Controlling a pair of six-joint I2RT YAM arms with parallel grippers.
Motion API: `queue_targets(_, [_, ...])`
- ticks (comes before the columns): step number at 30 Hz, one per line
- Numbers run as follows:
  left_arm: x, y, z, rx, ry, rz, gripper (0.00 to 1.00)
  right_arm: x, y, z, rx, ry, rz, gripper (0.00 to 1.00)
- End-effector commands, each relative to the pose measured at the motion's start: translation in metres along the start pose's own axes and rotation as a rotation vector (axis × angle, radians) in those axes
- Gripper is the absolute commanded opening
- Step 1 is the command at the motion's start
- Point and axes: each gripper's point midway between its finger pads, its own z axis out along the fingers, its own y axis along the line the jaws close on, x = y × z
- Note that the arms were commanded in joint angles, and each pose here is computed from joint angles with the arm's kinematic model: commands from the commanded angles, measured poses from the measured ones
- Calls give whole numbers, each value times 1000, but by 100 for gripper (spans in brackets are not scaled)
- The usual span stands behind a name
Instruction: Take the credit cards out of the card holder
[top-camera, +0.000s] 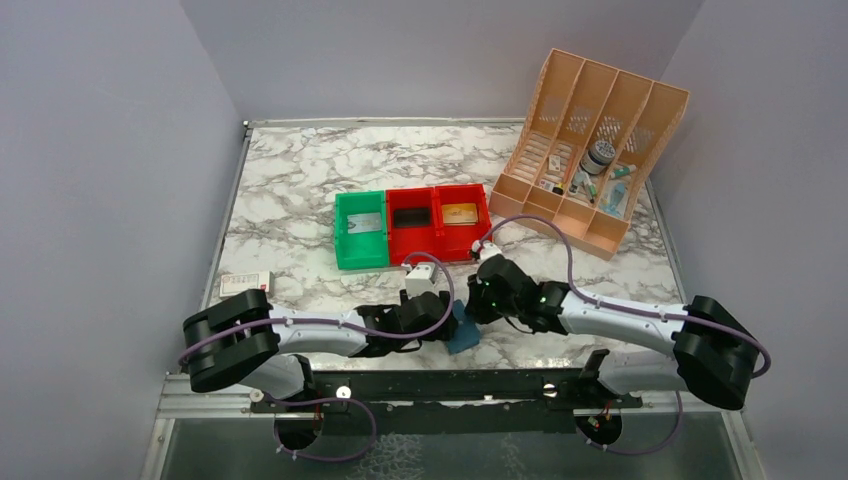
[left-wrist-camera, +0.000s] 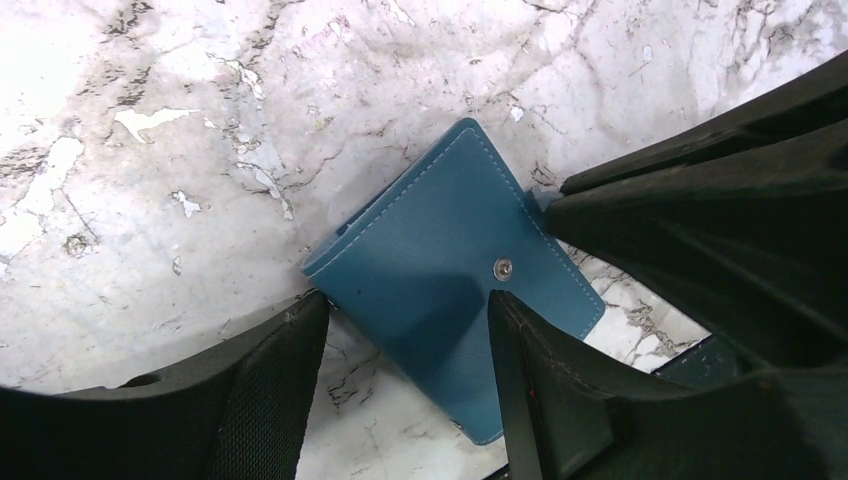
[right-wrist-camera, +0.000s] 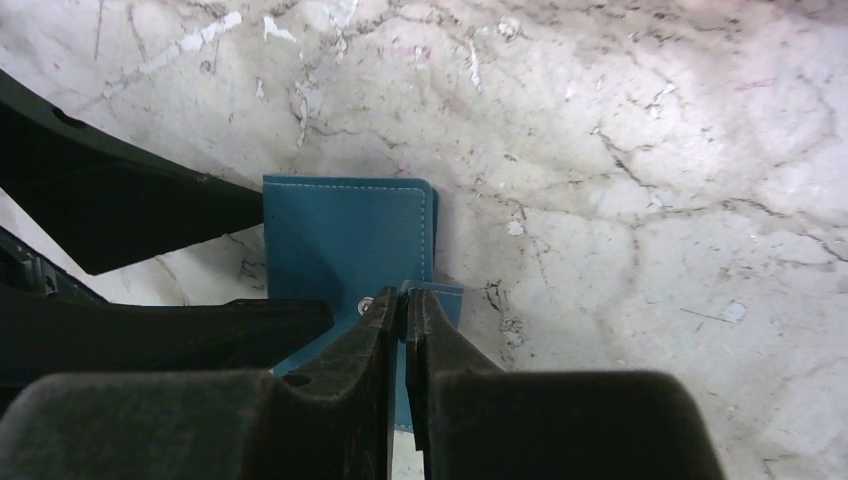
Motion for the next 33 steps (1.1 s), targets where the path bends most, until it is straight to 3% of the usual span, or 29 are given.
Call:
queue_targets(1, [1,20,3,-94,-24,-1,62,-11,-9,-6,8,-33,42,7])
queue_targets(8, [5,24,5,-114,-5,24,62,6,-59,1,103,42,177,12])
queue_targets(13, [6,19,7,-104,9,41,62,6,-51,2,64,70,163,20])
queue_targets(24, [5,11,7,-75,14,45,62,-2,-53,11,78,57,126,23])
queue_targets(30, [3,10,5,-71,7,49,63,-11,-48,9,56,33,119,9])
queue_targets(33, [-2,13,-1,-67,-16,38,70,-20,-43,-3,33,-7,125,1])
